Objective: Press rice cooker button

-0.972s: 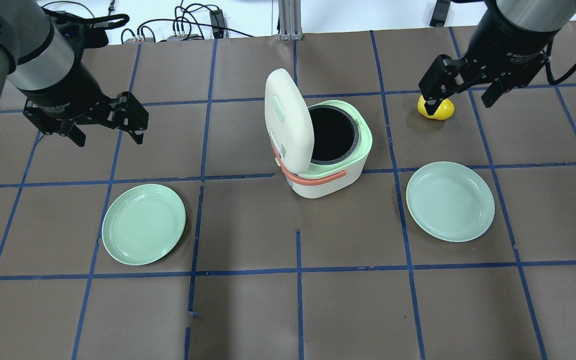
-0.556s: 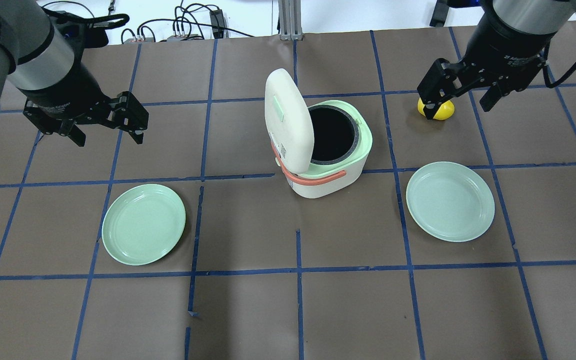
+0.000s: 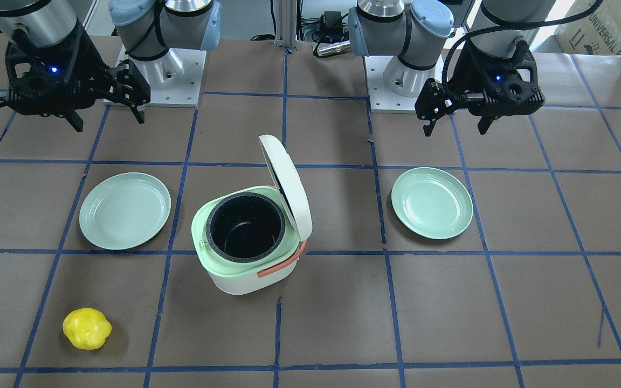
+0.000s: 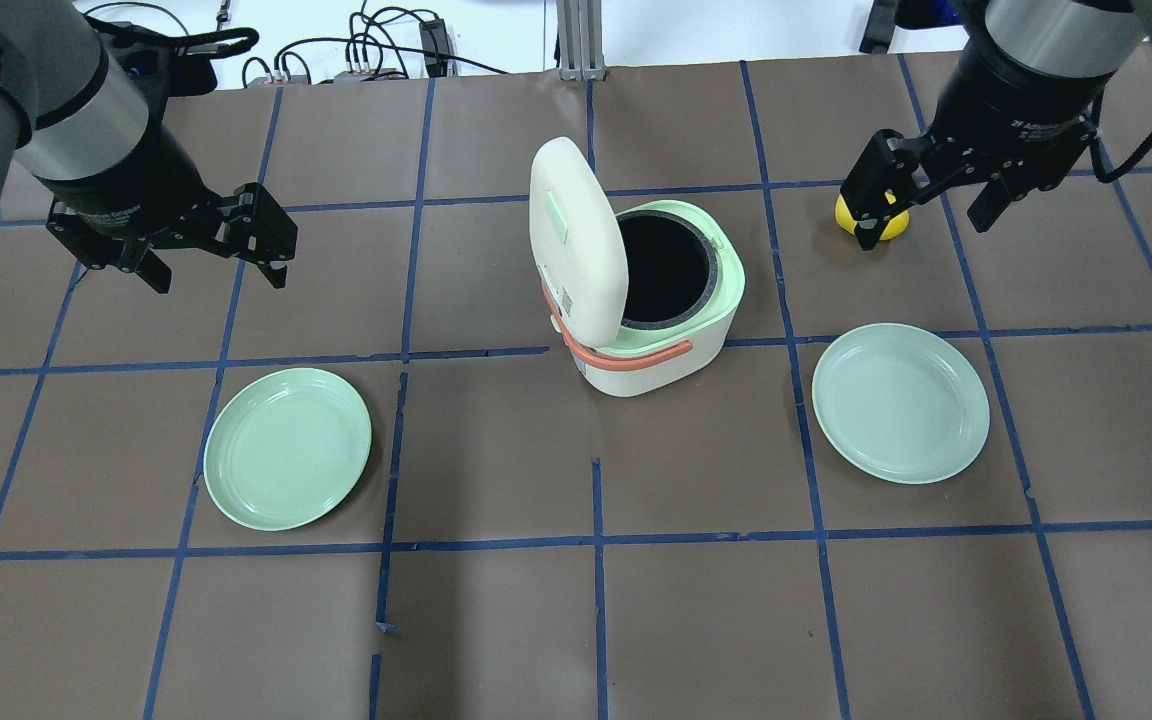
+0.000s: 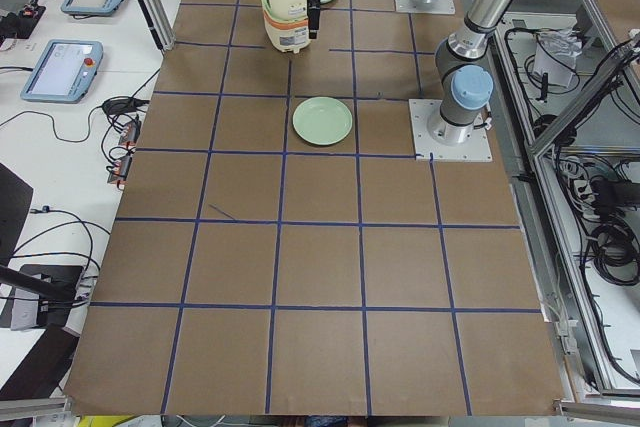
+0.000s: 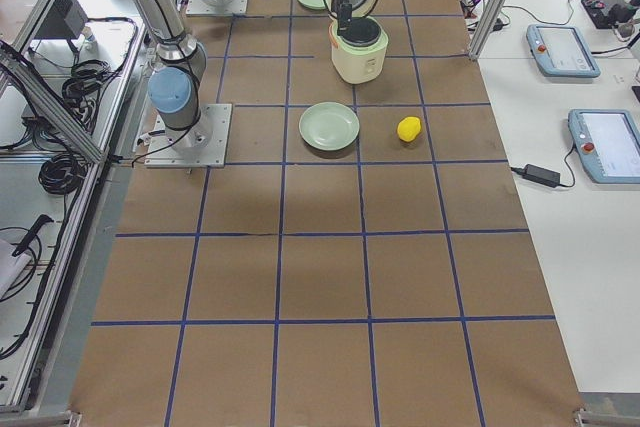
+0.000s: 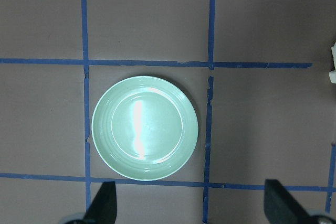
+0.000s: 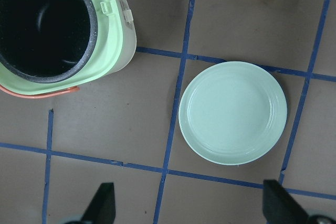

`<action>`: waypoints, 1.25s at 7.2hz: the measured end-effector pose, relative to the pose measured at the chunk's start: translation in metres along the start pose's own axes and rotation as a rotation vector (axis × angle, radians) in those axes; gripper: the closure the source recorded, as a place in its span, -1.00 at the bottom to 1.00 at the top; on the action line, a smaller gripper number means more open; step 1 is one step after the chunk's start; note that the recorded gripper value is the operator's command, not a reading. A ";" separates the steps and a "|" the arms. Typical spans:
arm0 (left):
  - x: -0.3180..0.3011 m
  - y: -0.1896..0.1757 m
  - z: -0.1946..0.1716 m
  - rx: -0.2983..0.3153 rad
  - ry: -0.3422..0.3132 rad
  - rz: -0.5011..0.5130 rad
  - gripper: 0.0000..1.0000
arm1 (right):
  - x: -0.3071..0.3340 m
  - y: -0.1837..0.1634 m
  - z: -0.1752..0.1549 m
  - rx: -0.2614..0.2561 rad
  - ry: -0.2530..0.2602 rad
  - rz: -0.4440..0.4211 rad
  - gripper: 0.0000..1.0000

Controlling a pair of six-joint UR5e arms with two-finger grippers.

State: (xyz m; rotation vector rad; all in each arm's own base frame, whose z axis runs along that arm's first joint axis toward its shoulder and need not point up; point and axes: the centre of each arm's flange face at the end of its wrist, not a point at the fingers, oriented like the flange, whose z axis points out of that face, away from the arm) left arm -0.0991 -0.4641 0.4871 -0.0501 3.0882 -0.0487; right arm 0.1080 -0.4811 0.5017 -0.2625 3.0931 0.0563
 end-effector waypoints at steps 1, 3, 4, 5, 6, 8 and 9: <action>0.000 0.000 0.000 0.000 0.000 0.000 -1.00 | 0.000 0.001 0.002 -0.015 0.001 -0.011 -0.99; 0.000 0.000 0.000 0.000 0.000 0.000 -1.00 | 0.000 0.002 0.004 -0.029 0.001 -0.018 -0.99; 0.000 0.000 0.000 0.000 0.000 0.000 -1.00 | 0.000 0.002 0.004 -0.031 0.002 -0.019 -0.99; 0.000 0.000 0.000 0.000 0.000 0.000 -1.00 | 0.000 0.003 0.005 -0.033 0.002 -0.019 -0.99; 0.000 0.000 0.000 0.000 0.000 0.000 -1.00 | 0.001 0.003 0.005 -0.034 0.002 -0.020 -0.99; 0.000 0.000 0.000 0.000 0.000 0.000 -1.00 | 0.001 0.003 0.006 -0.035 0.003 -0.020 -0.99; 0.000 0.000 0.000 0.000 0.000 0.000 -1.00 | 0.001 0.003 0.006 -0.035 0.003 -0.020 -0.99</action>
